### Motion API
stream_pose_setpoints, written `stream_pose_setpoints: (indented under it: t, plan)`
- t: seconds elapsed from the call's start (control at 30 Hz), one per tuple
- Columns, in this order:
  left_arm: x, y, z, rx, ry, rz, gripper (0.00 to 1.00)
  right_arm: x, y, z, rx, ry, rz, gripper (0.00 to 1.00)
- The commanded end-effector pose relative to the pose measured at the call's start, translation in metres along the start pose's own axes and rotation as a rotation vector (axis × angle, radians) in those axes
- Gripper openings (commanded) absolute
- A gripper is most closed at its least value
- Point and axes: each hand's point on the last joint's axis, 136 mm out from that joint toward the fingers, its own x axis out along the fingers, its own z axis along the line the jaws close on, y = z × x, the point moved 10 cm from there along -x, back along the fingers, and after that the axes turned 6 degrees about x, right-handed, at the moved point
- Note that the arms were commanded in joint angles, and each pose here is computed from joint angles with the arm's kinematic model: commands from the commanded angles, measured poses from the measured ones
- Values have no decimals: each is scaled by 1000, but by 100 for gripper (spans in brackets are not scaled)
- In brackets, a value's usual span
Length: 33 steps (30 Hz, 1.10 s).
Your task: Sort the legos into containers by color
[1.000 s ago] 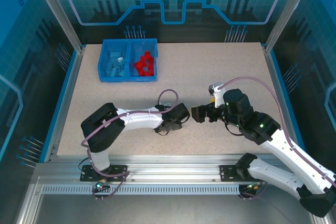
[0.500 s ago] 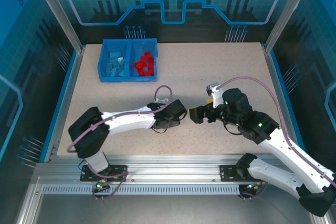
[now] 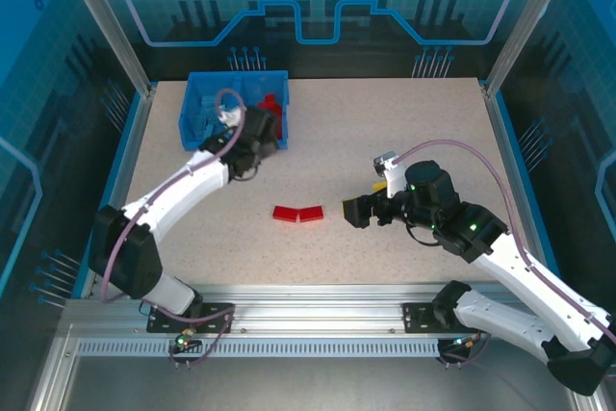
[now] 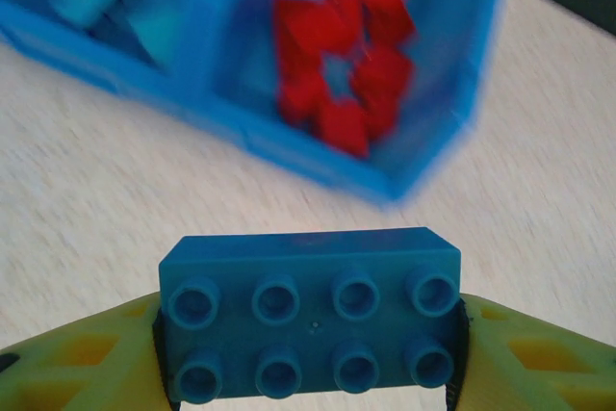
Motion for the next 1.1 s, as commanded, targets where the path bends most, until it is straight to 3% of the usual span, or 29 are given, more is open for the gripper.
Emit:
stream_pose_setpoints:
  t: [0.0,0.27,0.43,0.53,0.67,0.8,0.93,1.07]
  plan:
    - [33,-47,18,-63,-33,-46,53,-3,-2,-1,13,2,-27,100]
    - [135,-126,53,-306,-58,18,56,-14,-3,-1,11,22,-36,100]
    - [165,-155,57,-386,-27,53,74,-22,-3,0,23,26,-47,100]
    - [165,-165,60,-419,-2,64,78,-26,-1,0,30,29,-56,100]
    - [143,-172,57,-413,39,53,82,-26,-1,-1,33,30,-66,100]
    - [98,-168,57,-441,122,46,80,-18,-5,0,25,28,-55,100]
    - [36,-136,50,-423,237,0,80,-3,-8,0,-65,40,-13,100]
    - [-36,-88,41,-246,280,-72,80,20,0,-2,-290,7,36,100]
